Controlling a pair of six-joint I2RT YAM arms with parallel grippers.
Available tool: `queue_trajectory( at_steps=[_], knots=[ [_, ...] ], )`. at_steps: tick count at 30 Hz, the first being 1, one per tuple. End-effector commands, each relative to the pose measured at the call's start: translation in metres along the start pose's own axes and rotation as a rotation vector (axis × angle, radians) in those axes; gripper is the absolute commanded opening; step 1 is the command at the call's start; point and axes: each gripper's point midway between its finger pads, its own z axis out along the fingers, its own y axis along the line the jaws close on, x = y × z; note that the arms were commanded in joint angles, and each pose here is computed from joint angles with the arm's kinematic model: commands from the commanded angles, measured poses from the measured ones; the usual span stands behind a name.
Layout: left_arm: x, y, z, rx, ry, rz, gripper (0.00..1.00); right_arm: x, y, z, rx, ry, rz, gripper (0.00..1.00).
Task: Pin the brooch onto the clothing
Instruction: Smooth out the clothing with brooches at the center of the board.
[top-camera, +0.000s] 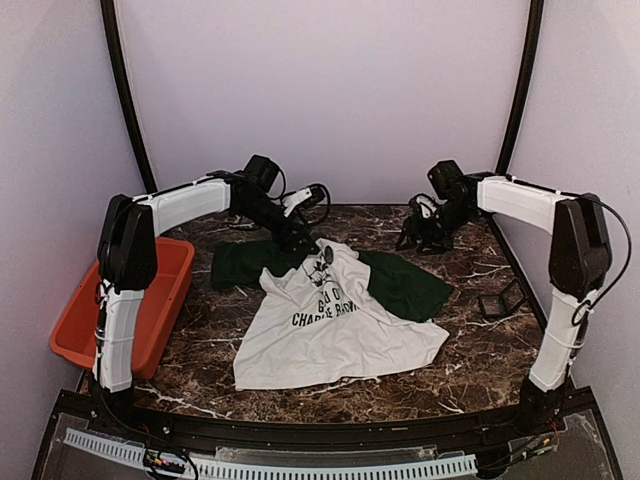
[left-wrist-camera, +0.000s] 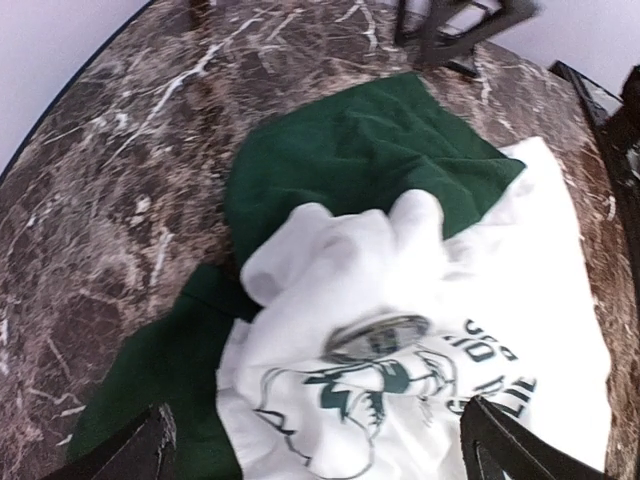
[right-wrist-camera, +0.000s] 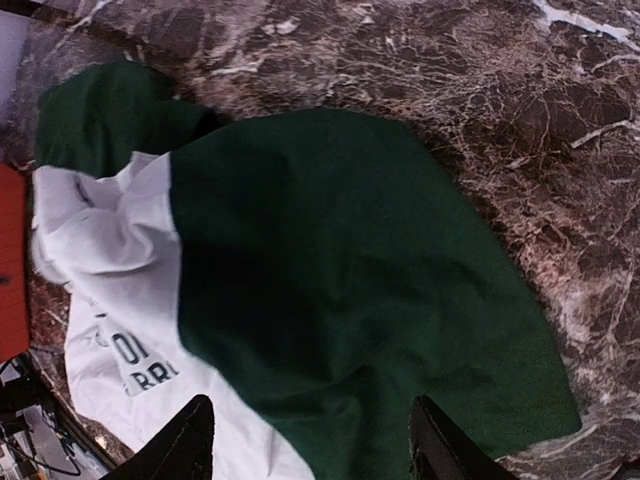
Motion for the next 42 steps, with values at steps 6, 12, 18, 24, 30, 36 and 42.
queue_trajectory(
  at_steps=[6, 12, 18, 24, 30, 36, 42],
  knots=[
    [0.007, 0.019, -0.035, -0.182, 0.116, 0.074, 0.99, -0.071, -0.015, 0.07, 0.067, -0.001, -0.005, 0.65],
    [0.031, 0.1, -0.045, -0.549, 0.192, -0.082, 0.99, -0.089, -0.021, 0.117, 0.063, 0.011, -0.022, 0.69],
    [0.067, 0.14, -0.035, -0.705, 0.27, -0.2, 0.99, -0.086, -0.011, 0.157, 0.079, 0.023, -0.042, 0.68],
    [0.096, 0.142, -0.012, -0.671, 0.327, -0.219, 0.99, -0.068, -0.018, 0.173, 0.225, 0.032, -0.073, 0.67],
    [0.126, 0.135, 0.012, -0.648, 0.425, -0.176, 0.98, -0.042, -0.022, 0.185, 0.289, 0.088, -0.101, 0.58],
    [0.139, 0.125, 0.033, -0.581, 0.438, -0.178, 0.69, -0.017, -0.039, 0.194, 0.336, 0.167, -0.087, 0.0],
    [0.138, 0.125, 0.035, -0.58, 0.431, -0.197, 0.02, -0.012, -0.077, 0.179, 0.445, 0.165, 0.008, 0.0]
  ],
)
